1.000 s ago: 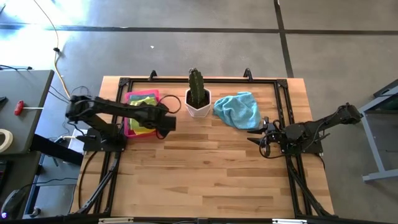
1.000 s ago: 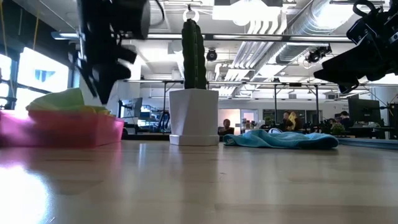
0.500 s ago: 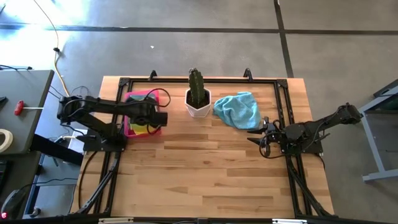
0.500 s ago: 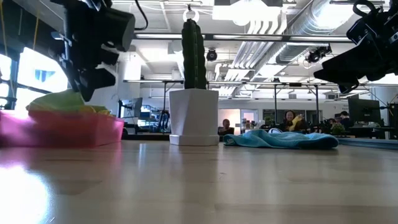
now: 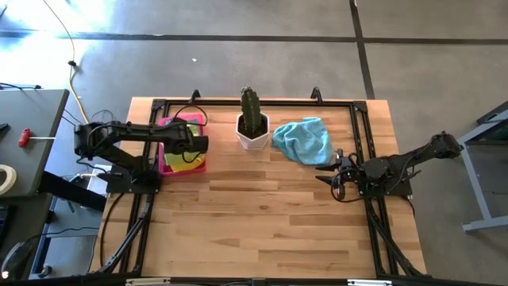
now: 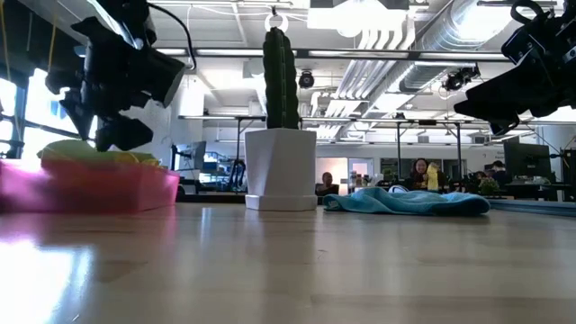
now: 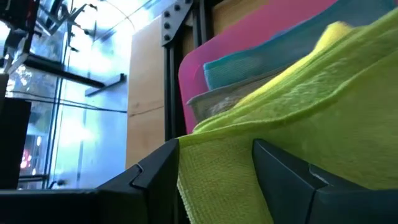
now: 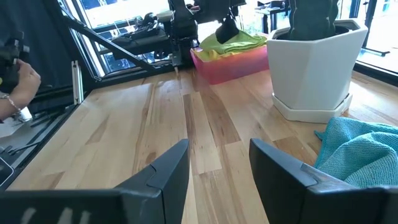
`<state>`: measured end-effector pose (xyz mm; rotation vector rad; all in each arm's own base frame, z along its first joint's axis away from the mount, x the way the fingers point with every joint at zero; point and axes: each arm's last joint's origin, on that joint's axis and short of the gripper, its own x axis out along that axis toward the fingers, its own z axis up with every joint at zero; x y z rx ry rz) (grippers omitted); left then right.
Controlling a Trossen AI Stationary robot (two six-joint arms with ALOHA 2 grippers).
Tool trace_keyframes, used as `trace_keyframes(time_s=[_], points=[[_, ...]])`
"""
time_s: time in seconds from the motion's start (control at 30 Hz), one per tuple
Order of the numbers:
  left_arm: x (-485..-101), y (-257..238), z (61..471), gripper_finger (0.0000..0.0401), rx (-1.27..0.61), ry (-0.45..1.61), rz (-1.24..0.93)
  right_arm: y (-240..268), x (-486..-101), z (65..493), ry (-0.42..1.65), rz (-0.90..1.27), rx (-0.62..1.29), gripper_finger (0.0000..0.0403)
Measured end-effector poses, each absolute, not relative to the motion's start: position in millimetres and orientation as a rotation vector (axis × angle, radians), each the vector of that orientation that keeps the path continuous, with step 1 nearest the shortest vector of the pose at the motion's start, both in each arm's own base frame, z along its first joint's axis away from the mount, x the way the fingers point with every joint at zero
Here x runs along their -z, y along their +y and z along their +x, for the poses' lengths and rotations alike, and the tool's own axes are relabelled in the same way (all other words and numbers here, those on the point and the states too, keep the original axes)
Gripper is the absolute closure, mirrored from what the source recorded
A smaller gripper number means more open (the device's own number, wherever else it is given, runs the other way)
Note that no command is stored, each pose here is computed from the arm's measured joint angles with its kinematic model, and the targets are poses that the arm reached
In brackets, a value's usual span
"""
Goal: Fold microfiber towels
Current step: Put the light green towel in the pink bin, then fold the blue towel
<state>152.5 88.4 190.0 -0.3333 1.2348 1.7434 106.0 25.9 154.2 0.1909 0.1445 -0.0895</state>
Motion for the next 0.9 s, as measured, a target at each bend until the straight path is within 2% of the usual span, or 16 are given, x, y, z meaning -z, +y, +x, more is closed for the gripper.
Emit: trace_keyframes(time_s=[0.33,0.53,0.7,0.9], points=[[-235.5,70.0,181.4,0.0213,-1.588,0.999,-0.312,25.9,-154.2,105.9,0.144,0.191,0.089,0.0242],[-239.2,40.7,225.2,0.0212,-1.252,0.796,-0.33,25.9,-154.2,106.0,0.145,0.191,0.09,0.0242],[-233.7,9.8,268.9,0.0212,-0.924,0.643,-0.259,25.8,-154.2,106.0,0.144,0.191,0.09,0.0242],[-226.9,-26.2,296.0,0.0212,-0.622,0.611,-0.197,25.8,-154.2,105.9,0.144,0.191,0.09,0.0242]])
